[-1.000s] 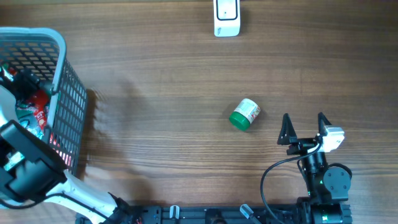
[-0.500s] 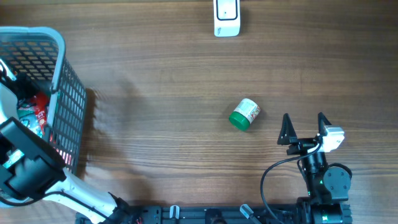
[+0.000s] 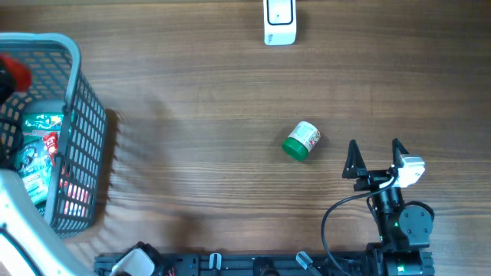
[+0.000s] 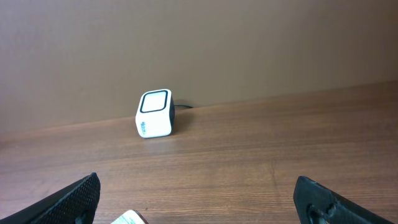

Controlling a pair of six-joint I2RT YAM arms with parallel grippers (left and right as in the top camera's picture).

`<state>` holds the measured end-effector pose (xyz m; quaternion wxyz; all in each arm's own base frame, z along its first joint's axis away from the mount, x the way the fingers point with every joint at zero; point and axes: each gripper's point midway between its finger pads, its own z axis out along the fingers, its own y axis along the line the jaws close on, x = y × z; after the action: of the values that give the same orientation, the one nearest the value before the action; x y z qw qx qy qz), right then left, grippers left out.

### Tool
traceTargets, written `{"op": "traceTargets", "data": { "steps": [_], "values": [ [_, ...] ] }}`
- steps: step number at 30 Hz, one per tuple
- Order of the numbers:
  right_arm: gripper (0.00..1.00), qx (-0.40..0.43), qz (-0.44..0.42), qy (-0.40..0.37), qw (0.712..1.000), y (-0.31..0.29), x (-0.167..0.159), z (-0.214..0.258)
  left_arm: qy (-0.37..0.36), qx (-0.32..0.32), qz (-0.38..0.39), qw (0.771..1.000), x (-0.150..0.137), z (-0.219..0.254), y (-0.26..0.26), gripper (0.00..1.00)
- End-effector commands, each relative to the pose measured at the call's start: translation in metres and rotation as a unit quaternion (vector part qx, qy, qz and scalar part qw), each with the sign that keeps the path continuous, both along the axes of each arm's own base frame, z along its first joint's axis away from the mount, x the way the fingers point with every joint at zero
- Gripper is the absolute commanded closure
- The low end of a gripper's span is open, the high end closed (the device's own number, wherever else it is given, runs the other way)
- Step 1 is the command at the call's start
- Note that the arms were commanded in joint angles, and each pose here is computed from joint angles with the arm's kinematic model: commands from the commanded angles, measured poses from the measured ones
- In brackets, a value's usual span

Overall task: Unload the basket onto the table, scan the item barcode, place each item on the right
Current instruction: 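Set the red sauce bottle upright beside the jar, release, withdraw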

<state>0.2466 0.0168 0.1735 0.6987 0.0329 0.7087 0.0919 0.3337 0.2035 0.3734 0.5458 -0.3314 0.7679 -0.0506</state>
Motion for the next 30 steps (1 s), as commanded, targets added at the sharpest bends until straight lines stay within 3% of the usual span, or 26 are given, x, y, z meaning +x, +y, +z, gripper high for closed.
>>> {"op": "traceTargets", "data": {
  "steps": [1,6,11,21,30],
  "values": [
    [0.00,-0.009,0.010,-0.005,1.000,0.004,-0.001,0.002,-0.083,-0.106,-0.134,0.982,0.004,0.042,-0.083,0.69],
    [0.00,-0.009,0.010,-0.005,1.000,0.004,-0.001,0.002,-0.052,-0.141,-0.269,0.951,0.020,0.034,-0.183,0.69],
    [0.00,-0.008,0.011,-0.005,1.000,0.004,-0.001,0.002,0.010,-0.130,-0.340,0.931,0.037,0.004,-0.271,0.68],
    [0.00,-0.009,0.011,-0.005,1.000,0.004,-0.001,0.002,0.221,-0.097,-0.399,0.885,0.054,-0.145,-0.420,0.67],
    [0.00,-0.009,0.011,-0.005,1.000,0.004,-0.001,0.002,0.376,-0.082,-0.408,0.828,0.030,-0.278,-0.484,0.67]
  ]
}}
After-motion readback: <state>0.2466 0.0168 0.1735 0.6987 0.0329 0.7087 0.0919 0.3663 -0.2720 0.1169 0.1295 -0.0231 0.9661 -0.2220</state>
